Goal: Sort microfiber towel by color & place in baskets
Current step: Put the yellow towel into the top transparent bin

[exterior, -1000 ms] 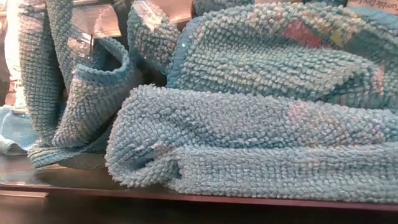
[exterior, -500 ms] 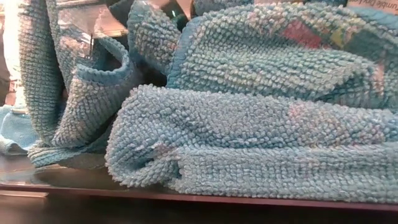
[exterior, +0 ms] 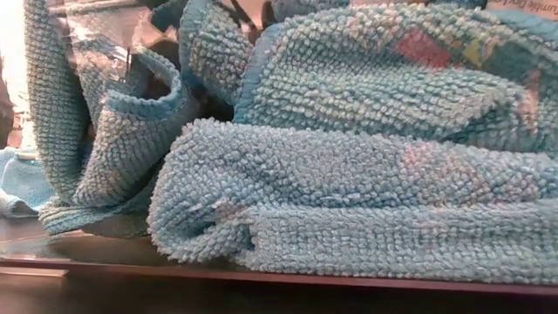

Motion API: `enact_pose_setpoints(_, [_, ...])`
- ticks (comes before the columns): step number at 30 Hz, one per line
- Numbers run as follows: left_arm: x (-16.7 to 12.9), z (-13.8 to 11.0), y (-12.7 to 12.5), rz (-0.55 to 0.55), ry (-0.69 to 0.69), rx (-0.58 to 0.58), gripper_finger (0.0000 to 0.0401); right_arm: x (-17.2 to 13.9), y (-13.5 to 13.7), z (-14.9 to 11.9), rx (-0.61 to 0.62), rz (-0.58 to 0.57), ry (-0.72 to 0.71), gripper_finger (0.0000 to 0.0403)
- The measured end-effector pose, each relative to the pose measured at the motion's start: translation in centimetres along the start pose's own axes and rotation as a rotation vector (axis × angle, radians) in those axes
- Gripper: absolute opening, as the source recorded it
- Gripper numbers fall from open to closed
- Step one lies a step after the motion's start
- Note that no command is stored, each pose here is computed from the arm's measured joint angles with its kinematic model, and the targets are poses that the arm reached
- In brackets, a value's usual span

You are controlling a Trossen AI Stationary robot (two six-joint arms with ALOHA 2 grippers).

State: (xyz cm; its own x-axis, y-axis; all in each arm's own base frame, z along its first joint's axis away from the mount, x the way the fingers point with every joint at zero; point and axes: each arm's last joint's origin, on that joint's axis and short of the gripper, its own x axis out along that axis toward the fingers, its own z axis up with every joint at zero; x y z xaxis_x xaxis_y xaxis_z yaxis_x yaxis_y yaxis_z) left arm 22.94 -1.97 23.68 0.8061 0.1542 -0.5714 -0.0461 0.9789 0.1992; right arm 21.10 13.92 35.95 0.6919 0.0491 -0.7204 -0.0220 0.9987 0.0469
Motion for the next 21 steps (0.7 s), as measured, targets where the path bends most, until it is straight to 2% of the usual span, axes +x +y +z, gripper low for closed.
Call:
enact_pose_setpoints(12, [-1.7, 2.3, 1.3, 0.155, -0.222, 0.089, 0.0010, 0.0, -0.1, 0.1, 0.006, -0.045, -0.029, 0.0200])
enact_pose_setpoints(21, [-1.9, 3.7, 3.8, 0.260, -0.372, 0.081, 0.0010, 0.6, 0.1, 0.2, 0.001, -0.075, -0.032, 0.0200])
